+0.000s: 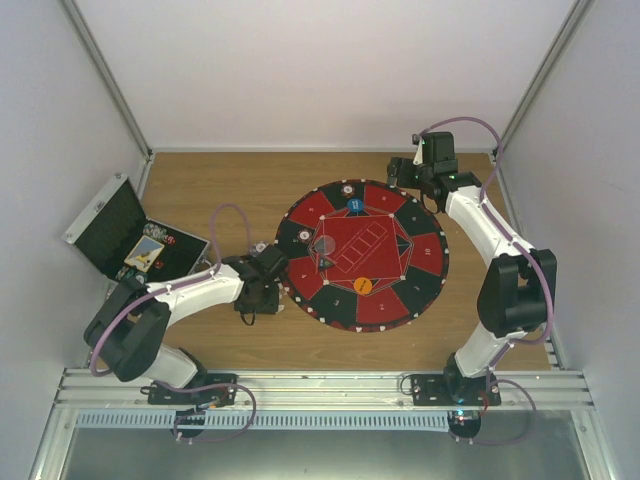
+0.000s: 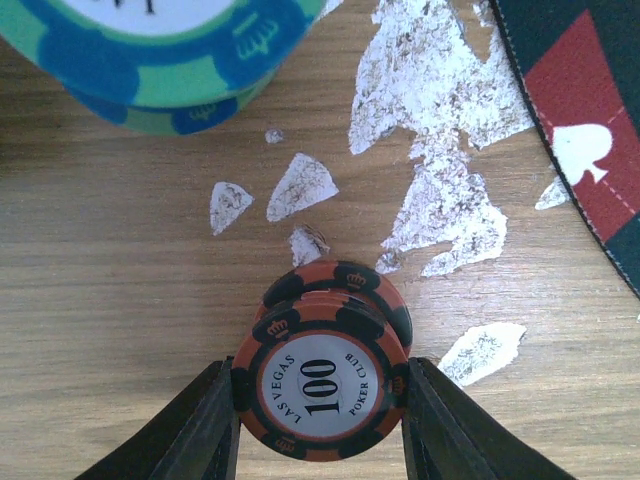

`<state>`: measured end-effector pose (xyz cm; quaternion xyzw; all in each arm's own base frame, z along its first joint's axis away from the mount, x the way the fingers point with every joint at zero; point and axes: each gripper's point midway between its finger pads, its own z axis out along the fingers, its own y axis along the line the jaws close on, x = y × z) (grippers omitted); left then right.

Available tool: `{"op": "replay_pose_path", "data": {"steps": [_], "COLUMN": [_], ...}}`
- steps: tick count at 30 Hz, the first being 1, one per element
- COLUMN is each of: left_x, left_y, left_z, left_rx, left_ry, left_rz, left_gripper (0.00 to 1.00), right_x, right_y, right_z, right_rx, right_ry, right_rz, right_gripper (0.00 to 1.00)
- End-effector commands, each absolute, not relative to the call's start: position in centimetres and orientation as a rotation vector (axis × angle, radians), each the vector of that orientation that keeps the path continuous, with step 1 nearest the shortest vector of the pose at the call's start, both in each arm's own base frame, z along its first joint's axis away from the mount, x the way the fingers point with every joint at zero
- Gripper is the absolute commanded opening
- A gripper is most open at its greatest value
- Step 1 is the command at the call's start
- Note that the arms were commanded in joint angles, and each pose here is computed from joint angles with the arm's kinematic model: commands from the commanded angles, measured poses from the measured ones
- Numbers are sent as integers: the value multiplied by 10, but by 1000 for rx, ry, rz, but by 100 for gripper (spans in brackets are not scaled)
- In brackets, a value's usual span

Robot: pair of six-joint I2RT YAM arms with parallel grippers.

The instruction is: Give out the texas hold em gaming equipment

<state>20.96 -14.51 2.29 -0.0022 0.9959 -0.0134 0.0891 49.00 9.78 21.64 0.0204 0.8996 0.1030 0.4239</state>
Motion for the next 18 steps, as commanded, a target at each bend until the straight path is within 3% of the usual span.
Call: {"op": "replay_pose_path", "data": {"steps": [1, 18], "left_x": [214, 220], "left_y": [-148, -145], "left_z": [18, 11], "left_rx": [-25, -20], "left_ry": [2952, 2952], "left_rz": [-75, -18], "left_gripper": [35, 37], "right_x": [493, 493], "right_y": [92, 91], "right_z": [213, 210], "right_rx": [78, 75], "right_ry": [2247, 2259], "right_rz": [246, 236], "right_gripper": [93, 93]}}
